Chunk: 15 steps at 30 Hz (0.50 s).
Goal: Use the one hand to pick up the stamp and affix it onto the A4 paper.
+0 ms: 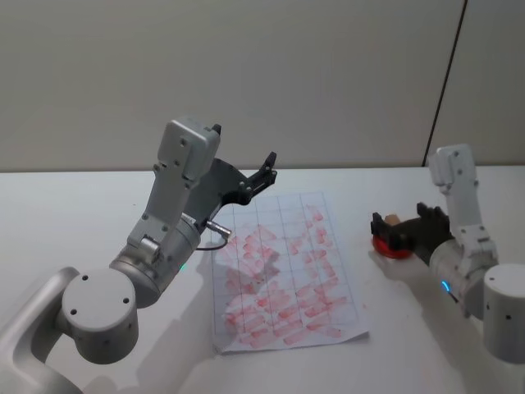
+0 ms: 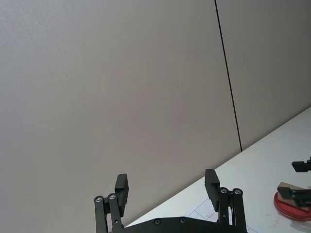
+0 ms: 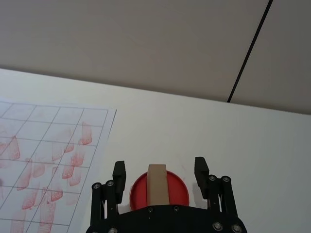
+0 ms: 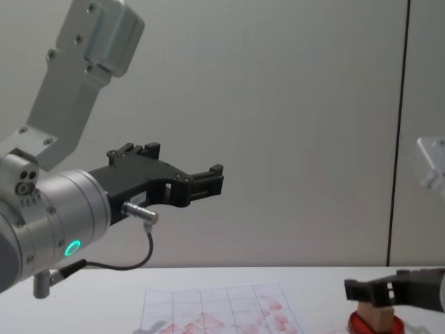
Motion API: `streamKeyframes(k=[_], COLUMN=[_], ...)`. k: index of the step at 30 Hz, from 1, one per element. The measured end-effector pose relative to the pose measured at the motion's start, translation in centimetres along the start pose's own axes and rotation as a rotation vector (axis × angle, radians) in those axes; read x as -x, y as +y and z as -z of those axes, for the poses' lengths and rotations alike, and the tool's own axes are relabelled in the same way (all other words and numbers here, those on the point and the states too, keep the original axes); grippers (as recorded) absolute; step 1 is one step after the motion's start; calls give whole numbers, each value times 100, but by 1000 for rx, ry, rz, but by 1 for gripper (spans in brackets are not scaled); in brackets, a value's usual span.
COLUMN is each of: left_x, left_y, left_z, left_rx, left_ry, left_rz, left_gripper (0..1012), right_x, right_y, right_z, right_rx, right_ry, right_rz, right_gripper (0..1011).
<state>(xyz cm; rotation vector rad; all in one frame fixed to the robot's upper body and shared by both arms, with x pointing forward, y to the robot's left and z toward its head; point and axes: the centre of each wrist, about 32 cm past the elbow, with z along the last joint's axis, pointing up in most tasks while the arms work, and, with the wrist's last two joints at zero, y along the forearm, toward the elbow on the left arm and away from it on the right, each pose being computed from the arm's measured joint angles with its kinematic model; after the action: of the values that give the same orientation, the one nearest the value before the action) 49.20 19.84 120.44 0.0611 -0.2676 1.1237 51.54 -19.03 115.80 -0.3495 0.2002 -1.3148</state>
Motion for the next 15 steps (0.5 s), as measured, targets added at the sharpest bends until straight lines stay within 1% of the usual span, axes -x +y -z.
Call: streamKeyframes(k=[2, 3, 4, 5, 6, 8, 12, 15], left_x=[0, 0, 0, 0, 0, 0, 0, 0], left_y=[0, 0, 0, 0, 0, 0, 0, 0], left_z=[0, 0, 0, 0, 0, 0, 0, 0], left_rx=[0, 0, 0, 0, 0, 0, 0, 0], left_ry=[0, 0, 0, 0, 0, 0, 0, 0], left_rz=[0, 0, 0, 0, 0, 0, 0, 0], left_gripper=[1001, 1002, 1001, 1001, 1001, 1001, 1001, 1001], right_x=[-8, -18, -25, -30, -42, -67, -102, -158], right_y=[-13, -27, -37, -44, -60, -87, -121, -170], right_z=[-4, -8, -11, -13, -17, -21, -25, -29], right_rx=[-18, -35, -44, -52, -70, -101, -143, -197], right_ry=[-3, -6, -8, -9, -13, -19, -29, -42], right_rz=[2, 4, 5, 7, 9, 13, 18, 26], right_gripper=[868, 907, 917, 969, 982, 1001, 1001, 1001])
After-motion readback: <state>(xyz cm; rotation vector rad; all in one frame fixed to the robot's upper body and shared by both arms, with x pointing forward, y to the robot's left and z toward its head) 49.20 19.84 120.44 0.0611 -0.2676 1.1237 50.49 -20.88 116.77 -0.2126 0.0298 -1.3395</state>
